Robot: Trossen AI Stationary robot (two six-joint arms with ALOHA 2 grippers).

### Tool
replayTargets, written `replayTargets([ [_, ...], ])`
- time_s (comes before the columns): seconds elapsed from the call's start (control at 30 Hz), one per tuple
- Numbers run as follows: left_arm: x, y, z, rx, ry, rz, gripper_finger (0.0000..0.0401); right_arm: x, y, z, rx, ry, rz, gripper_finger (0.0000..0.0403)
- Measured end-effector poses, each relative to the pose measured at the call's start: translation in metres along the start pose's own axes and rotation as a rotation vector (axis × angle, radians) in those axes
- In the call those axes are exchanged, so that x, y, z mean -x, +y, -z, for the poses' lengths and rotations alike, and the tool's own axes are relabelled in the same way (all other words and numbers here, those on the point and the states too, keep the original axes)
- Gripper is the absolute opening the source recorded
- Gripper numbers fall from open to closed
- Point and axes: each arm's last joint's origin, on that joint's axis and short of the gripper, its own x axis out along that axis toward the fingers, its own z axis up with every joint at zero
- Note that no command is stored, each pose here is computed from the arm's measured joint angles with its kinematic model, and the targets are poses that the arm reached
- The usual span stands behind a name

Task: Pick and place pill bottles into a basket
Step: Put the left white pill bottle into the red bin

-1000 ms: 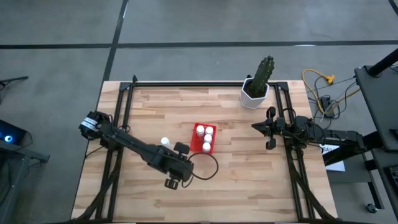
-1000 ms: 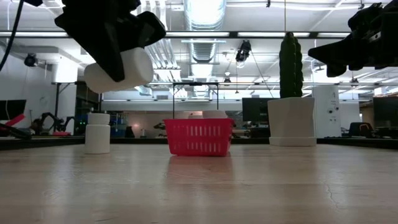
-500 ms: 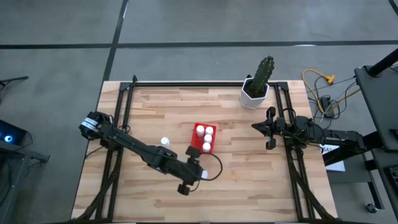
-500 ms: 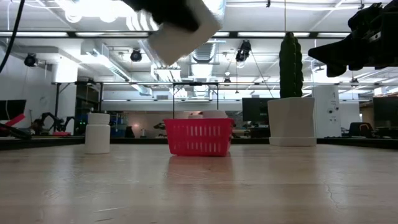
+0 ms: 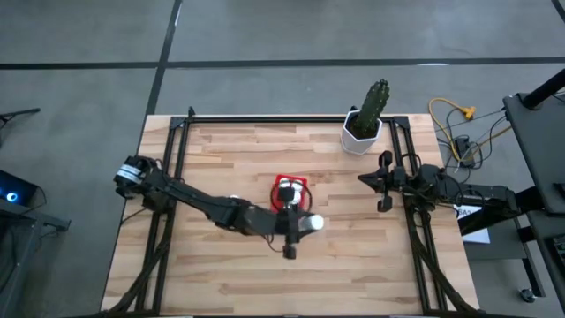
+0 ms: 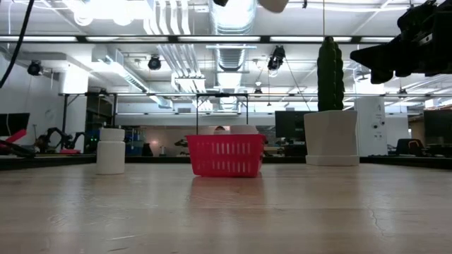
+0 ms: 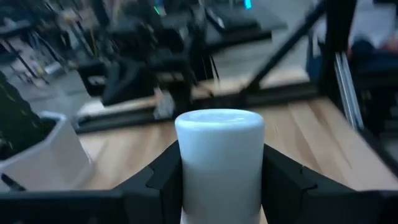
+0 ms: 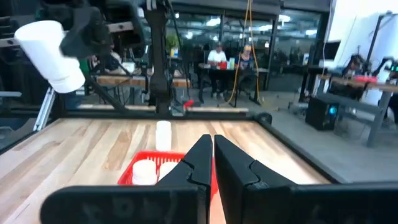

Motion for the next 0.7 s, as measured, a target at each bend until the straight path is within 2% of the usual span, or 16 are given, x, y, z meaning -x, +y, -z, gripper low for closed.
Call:
replayTargets([
  [0.1, -0.003, 0.008, 0.005, 0.038, -0.114, -0.030, 0.0142, 0.000, 0.000, -0.002, -0.015, -0.025, 0.001, 0.0008],
  [0.23, -0.001, 0.024, 0.014, 0.120, -0.280, -0.078, 0.0142, 0.000, 0.000, -0.003, -0.101, -0.029, 0.000, 0.0008],
  [0.37, 0.007, 0.045, 0.022, 0.288, -0.494, -0.101, 0.0142, 0.000, 0.000, -0.002, -0.122, -0.024, 0.000, 0.0008],
  [0.53, 0.017, 0.069, 0.034, 0.516, -0.684, -0.071, 0.0142, -0.001, 0.000, -0.003, -0.078, -0.027, -0.014, 0.0008],
  [0.7, 0.020, 0.084, 0.040, 0.645, -0.748, -0.062, 0.0142, -0.004, 0.005, -0.009, 0.068, -0.093, -0.180, 0.0009],
])
